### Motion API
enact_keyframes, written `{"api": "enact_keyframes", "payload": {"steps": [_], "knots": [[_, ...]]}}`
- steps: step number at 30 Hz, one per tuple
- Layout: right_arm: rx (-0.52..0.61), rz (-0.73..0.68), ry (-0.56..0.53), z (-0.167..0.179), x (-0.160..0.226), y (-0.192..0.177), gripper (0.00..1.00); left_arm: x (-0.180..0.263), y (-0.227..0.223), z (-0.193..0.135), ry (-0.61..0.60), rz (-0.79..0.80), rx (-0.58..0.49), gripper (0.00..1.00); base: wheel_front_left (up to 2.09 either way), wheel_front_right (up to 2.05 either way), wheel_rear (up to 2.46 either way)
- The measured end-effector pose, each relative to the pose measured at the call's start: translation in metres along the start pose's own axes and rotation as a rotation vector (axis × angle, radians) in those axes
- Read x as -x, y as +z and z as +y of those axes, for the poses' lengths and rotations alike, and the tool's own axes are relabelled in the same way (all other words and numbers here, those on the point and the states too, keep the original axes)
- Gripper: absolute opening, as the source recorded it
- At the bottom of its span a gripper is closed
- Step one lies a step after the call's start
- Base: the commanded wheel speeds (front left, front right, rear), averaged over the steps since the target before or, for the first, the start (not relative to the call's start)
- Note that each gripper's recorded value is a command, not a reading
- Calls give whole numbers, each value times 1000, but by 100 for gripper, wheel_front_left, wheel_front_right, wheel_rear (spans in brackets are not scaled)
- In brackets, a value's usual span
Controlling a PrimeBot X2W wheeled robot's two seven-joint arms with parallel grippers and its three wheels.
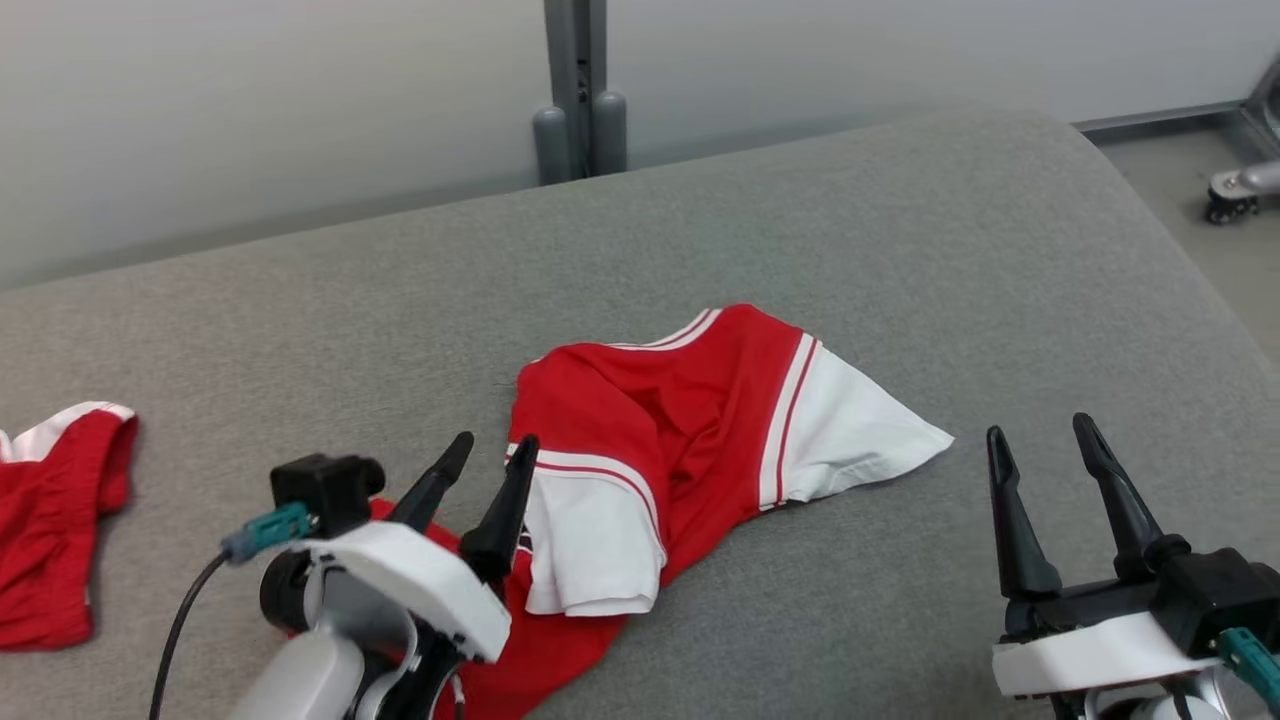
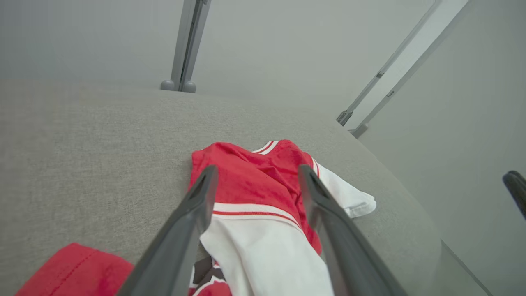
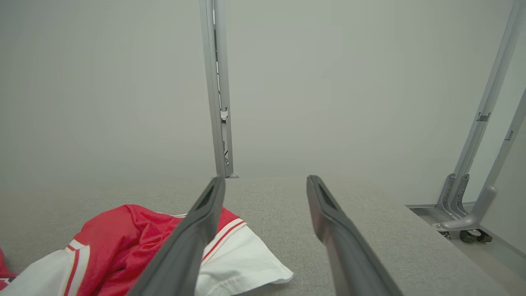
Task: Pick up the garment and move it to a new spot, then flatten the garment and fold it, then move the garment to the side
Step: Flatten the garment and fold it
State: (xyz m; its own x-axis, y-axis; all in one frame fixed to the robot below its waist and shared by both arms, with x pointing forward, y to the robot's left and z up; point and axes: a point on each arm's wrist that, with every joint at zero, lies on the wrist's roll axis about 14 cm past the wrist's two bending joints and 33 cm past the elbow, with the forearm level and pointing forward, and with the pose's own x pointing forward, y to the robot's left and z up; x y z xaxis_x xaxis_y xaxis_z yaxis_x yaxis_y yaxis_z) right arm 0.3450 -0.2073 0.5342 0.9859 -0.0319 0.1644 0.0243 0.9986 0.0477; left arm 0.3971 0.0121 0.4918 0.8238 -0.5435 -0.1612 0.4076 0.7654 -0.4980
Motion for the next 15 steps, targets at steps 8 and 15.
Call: {"api": "enact_keyframes", "payload": {"steps": [8,15], "knots": [[3,29,-94,-28,9,-6,100,-56,-59,19,28,323,-55,100,0,0,0],[5,31,-150,-44,14,-4,100,-69,-92,55,124,465,-53,100,0,0,0]]}}
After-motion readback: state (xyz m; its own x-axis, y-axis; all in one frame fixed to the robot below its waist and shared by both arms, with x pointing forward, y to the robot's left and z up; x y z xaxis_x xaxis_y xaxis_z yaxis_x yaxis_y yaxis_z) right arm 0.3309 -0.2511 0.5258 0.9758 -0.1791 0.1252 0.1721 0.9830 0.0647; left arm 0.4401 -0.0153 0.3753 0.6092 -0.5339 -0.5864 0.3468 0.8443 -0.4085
